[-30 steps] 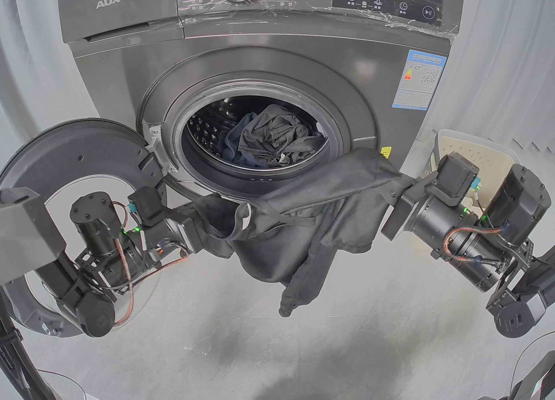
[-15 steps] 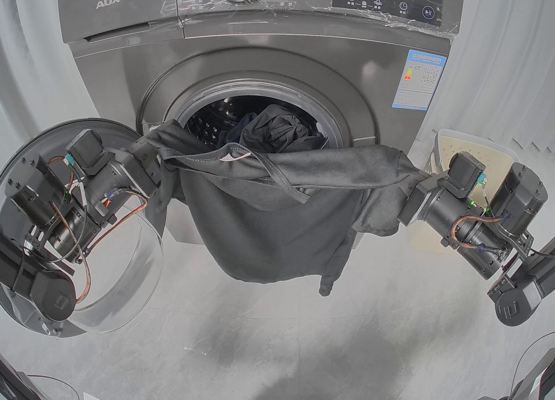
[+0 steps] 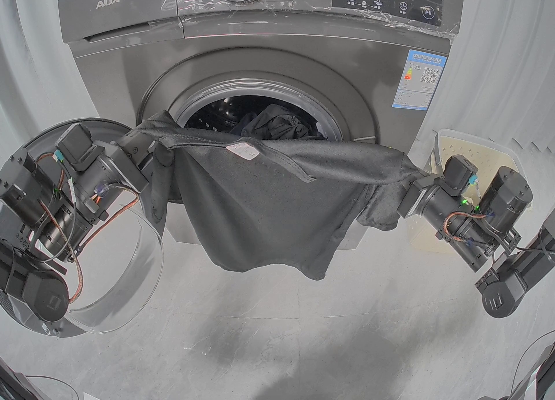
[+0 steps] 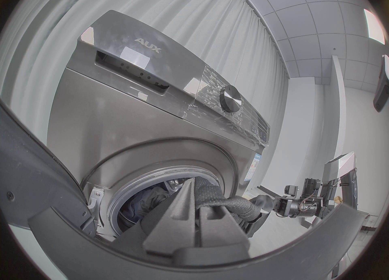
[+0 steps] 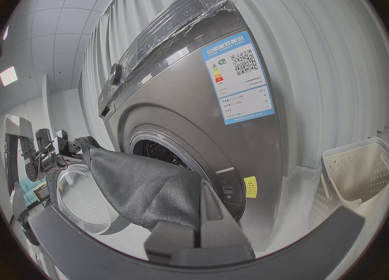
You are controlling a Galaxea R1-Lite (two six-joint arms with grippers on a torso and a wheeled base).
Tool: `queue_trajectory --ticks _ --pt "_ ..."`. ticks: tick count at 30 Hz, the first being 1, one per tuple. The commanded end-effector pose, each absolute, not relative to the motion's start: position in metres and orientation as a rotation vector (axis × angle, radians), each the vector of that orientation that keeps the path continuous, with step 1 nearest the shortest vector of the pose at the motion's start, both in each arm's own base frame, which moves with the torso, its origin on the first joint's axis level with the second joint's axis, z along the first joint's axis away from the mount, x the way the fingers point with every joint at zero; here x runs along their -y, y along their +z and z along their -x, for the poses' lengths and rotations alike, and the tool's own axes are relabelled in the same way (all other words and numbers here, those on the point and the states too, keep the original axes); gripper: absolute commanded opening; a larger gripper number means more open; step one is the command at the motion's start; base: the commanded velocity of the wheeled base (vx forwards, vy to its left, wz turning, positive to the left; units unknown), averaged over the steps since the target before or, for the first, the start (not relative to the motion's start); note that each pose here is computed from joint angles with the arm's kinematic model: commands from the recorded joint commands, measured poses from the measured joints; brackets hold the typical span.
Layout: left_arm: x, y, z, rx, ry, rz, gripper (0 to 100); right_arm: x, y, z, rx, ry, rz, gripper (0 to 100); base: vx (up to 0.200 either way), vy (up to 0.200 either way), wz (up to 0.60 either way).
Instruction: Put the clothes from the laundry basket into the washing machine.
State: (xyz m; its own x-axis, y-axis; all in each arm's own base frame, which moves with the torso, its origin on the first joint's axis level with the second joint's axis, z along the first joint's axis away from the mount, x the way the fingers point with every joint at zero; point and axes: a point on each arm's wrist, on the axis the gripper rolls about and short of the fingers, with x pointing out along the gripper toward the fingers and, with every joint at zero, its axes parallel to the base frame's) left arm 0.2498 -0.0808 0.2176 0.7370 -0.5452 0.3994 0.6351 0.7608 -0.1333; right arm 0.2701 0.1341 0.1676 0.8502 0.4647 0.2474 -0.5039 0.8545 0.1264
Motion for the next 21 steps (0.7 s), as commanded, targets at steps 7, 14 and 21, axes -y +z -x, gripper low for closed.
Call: queue_trajectory --ticks 7,14,21 --pt "0.077 0.216 -0.249 0.345 -0.641 0.266 0 -0.139 0.193 -0.255 0.28 0.553 -0.204 0 0.0 0.0 0.0" --pt "0.072 0.218 -0.237 0.348 -0.649 0.261 0 -0.137 0.191 -0.256 0.261 0.542 -0.197 0 0.0 0.0 0.0" --pt "0.065 0.22 -0.231 0.349 -0.652 0.249 0 -0.132 0.199 -0.249 0.274 0.542 -0.199 0 0.0 0.0 0.0"
